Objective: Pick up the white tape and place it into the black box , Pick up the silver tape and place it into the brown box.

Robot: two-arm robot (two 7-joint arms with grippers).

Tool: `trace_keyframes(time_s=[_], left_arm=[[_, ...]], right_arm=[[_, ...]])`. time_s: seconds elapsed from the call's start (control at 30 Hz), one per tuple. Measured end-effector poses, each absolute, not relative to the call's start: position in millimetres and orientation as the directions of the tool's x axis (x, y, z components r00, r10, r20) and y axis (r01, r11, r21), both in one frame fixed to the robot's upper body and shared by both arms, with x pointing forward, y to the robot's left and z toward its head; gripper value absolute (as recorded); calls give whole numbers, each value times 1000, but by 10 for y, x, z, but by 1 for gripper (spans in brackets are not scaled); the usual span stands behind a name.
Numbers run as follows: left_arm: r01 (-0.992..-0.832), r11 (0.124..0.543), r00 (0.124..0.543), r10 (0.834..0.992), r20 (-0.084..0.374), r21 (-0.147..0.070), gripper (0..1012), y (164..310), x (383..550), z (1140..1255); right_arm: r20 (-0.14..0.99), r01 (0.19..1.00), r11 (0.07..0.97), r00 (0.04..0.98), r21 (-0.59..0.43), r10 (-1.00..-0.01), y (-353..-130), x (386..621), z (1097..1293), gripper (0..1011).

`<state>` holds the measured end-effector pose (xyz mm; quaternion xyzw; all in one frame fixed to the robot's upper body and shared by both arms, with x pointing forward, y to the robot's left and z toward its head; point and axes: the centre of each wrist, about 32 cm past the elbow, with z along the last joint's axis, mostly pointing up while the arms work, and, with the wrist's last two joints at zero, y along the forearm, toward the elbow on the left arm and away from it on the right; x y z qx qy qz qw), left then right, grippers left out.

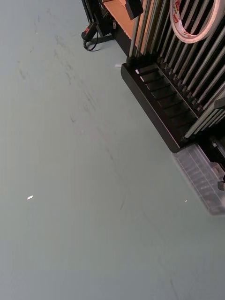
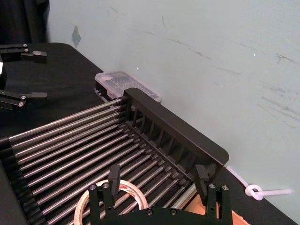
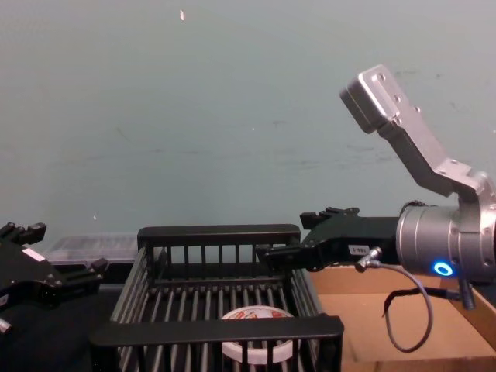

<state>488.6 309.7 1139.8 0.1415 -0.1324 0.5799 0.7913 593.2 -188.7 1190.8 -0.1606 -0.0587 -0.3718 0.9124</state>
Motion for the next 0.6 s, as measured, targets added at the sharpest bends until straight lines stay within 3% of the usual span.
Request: trace_keyframes(time_s=[0.37, 0.6], left_arm=[[-955, 287, 292, 880, 374, 70, 1001, 3097, 4886, 11398], [-955, 287, 292, 880, 374, 70, 1002, 3097, 4886, 11397]], right_arm=[[223, 704, 666, 710, -247, -668, -1917, 5912, 11940, 1002], [217, 729, 641, 684, -239, -697, -2057, 5767, 12063, 1002]])
